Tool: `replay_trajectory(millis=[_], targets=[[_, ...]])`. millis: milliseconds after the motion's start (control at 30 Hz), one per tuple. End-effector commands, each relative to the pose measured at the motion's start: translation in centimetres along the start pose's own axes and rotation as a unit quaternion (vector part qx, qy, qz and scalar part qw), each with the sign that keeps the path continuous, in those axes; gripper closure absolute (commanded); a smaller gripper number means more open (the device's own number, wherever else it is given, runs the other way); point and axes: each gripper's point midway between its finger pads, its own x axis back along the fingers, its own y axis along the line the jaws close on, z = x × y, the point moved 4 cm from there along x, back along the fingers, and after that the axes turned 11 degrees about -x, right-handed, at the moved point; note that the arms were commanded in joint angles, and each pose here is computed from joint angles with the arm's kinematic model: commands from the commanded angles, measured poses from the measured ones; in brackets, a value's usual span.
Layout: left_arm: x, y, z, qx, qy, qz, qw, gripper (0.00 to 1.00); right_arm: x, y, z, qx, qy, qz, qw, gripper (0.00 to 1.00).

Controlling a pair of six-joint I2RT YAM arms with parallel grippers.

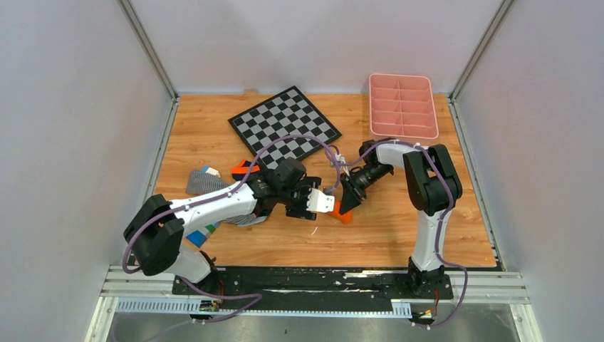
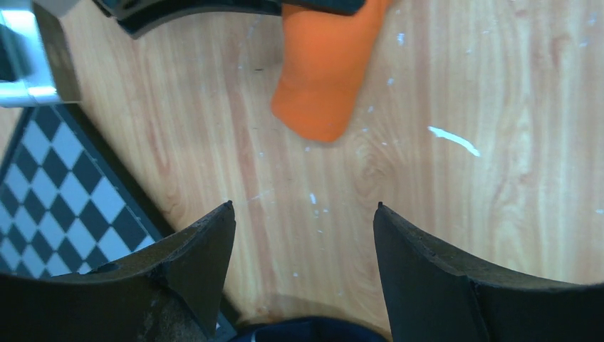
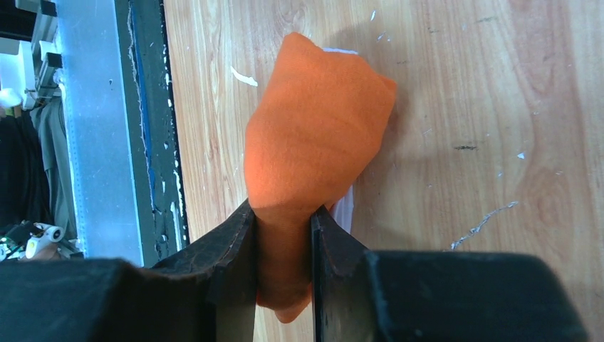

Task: Roll the underwear
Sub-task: Roll the underwear to the center of the board.

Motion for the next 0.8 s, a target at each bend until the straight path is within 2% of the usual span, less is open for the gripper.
replay_trajectory(millis=[0,233,333,600,667,767], targets=[[-0.7,3.3,-2.0,-0.071,-0.047,-0.07,0.994,0.22,-1.0,-3.6,3.4,-0.014,0.095,0.065,0.993,1.0],[-3.2,0.9,-2.8,-0.081,-0.085,-0.028,0.993,0.18,-1.2,-3.8,3.4,-0.029,0.103,0.06,0.992,1.0],[-4.5,-0.2,-3.4,-0.087,-0.084,-0.003,0.993,0.18,-1.2,-3.8,3.4,-0.029,0.103,0.061,0.992,1.0],[-8.7,0.8,-3.5,-0.082,-0.072,-0.03,0.994,0.17,-1.1,-3.6,3.5,-0.022,0.099,0.063,0.993,1.0],[-9.7,1.0,-3.3,-0.084,-0.065,-0.026,0.994,0.21,-1.1,-3.6,3.5,-0.019,0.098,0.063,0.993,1.0],[-10.9,0.5,-3.2,-0.073,-0.062,0.002,0.995,0.35,-1.1,-3.6,3.5,-0.019,0.098,0.061,0.993,1.0]])
